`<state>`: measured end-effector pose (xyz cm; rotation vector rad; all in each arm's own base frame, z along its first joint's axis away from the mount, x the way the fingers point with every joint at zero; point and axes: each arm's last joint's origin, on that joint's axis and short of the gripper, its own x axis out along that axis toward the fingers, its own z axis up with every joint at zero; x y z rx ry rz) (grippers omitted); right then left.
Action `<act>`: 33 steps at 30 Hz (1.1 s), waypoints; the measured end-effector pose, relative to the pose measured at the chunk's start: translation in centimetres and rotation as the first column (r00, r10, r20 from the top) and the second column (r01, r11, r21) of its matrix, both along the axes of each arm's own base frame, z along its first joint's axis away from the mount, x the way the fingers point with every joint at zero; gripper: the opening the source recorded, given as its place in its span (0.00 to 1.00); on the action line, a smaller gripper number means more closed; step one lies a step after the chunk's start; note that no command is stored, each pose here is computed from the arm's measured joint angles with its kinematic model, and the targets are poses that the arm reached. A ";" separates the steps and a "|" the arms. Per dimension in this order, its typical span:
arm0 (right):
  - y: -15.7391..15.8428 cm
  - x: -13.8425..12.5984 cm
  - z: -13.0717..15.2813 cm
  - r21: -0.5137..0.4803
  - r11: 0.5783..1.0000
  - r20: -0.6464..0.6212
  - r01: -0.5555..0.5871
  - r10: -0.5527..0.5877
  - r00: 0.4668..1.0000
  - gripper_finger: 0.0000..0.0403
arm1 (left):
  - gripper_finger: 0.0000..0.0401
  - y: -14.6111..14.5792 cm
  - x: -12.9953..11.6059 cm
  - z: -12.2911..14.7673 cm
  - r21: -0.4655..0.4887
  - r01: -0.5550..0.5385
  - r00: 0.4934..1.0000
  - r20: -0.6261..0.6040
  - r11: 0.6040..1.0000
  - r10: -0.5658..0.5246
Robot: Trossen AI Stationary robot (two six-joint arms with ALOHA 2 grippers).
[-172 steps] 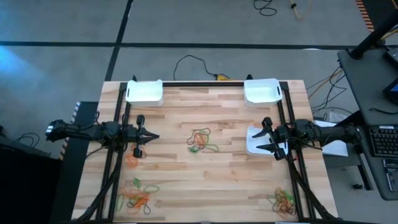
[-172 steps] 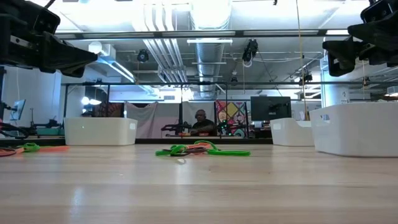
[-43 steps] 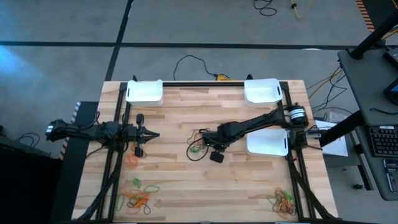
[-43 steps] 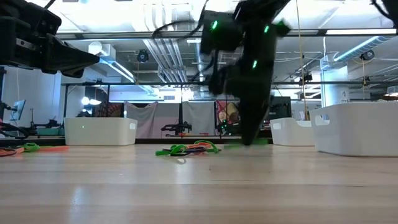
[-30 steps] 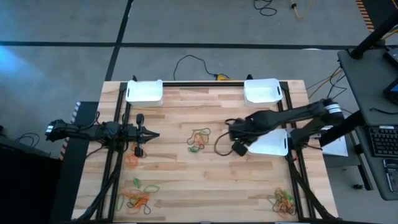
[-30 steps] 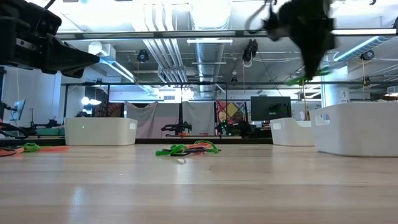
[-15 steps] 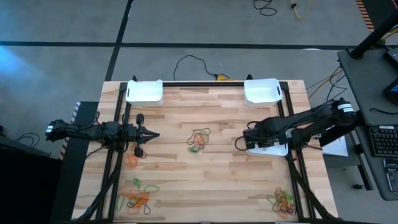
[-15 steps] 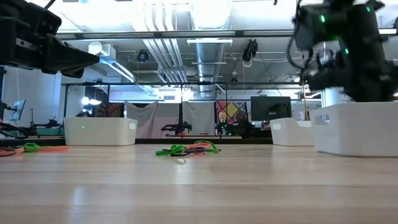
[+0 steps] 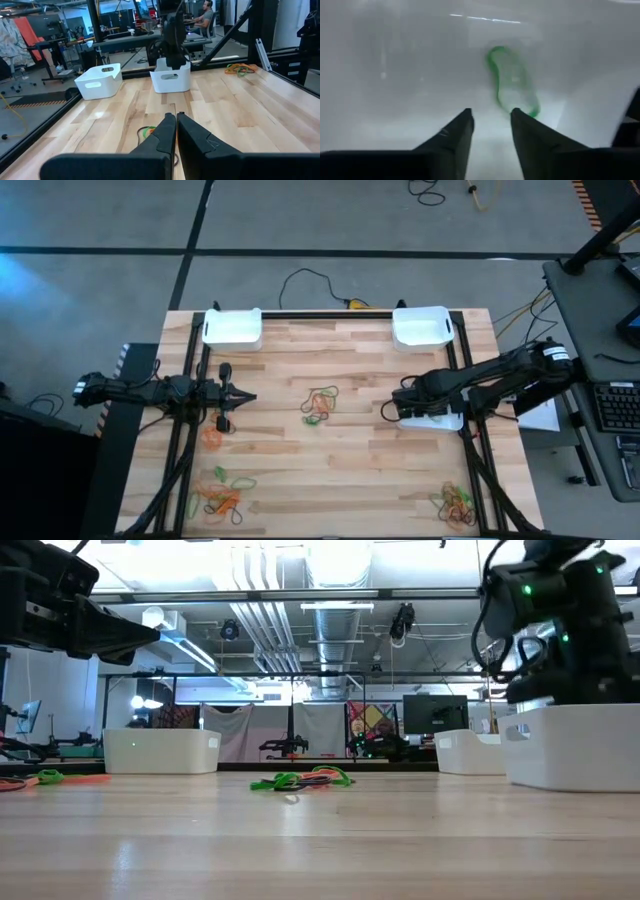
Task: Sort rubber bands into baskets
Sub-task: Put the green rubber band into the bottom white bin
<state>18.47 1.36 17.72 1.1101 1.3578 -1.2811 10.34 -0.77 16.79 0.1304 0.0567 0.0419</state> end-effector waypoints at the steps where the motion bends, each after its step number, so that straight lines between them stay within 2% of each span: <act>1: 0.0 0.2 0.6 0.002 1.000 0.002 -0.013 0.013 1.000 0.38 | 0.00 0.0 0.0 0.0 0.000 0.000 1.000 0.000 1.000 0.000; 5: 0.2 2.0 3.5 -0.001 0.999 0.102 -0.033 0.033 0.994 0.45 | 0.00 0.0 0.0 0.0 0.000 0.000 1.000 0.000 1.000 0.000; 7: 0.4 3.3 5.3 -0.048 0.998 0.174 -0.048 0.056 0.983 0.46 | 0.00 0.0 0.0 0.0 0.000 0.000 1.000 0.000 1.000 0.000; 10: 0.5 5.5 7.4 -0.145 0.984 0.240 -0.106 0.138 0.961 0.44 | 0.00 0.0 0.0 0.0 0.000 0.000 1.000 0.000 1.000 0.000; 13: 0.3 7.9 8.0 -0.193 0.958 0.232 -0.214 0.257 0.938 0.43 | 0.00 0.0 0.0 0.0 0.000 0.000 1.000 0.000 1.000 0.000; 18: -0.6 13.7 6.2 -0.191 0.890 0.244 -0.414 0.452 0.858 0.42 | 0.00 0.0 0.0 0.0 0.000 0.000 1.000 0.000 1.000 0.000; 21: -1.7 17.5 4.6 -0.208 0.850 0.275 -0.485 0.526 0.805 0.44 | 0.00 0.0 0.0 0.0 0.000 0.000 1.000 0.000 1.000 0.000; 23: -3.0 19.4 3.7 -0.217 0.833 0.270 -0.509 0.552 0.789 0.44 | 0.00 0.0 0.0 0.0 0.000 0.000 1.000 0.000 1.000 0.000; 29: -7.4 23.1 1.1 -0.181 0.810 0.280 -0.557 0.586 0.761 0.43 | 0.00 0.0 0.0 0.0 0.000 0.000 1.000 0.000 1.000 0.000; 33: -8.5 24.6 -0.1 -0.132 0.782 0.322 -0.609 0.615 0.720 0.42 | 0.00 0.0 0.0 0.0 0.000 0.000 1.000 0.000 1.000 0.000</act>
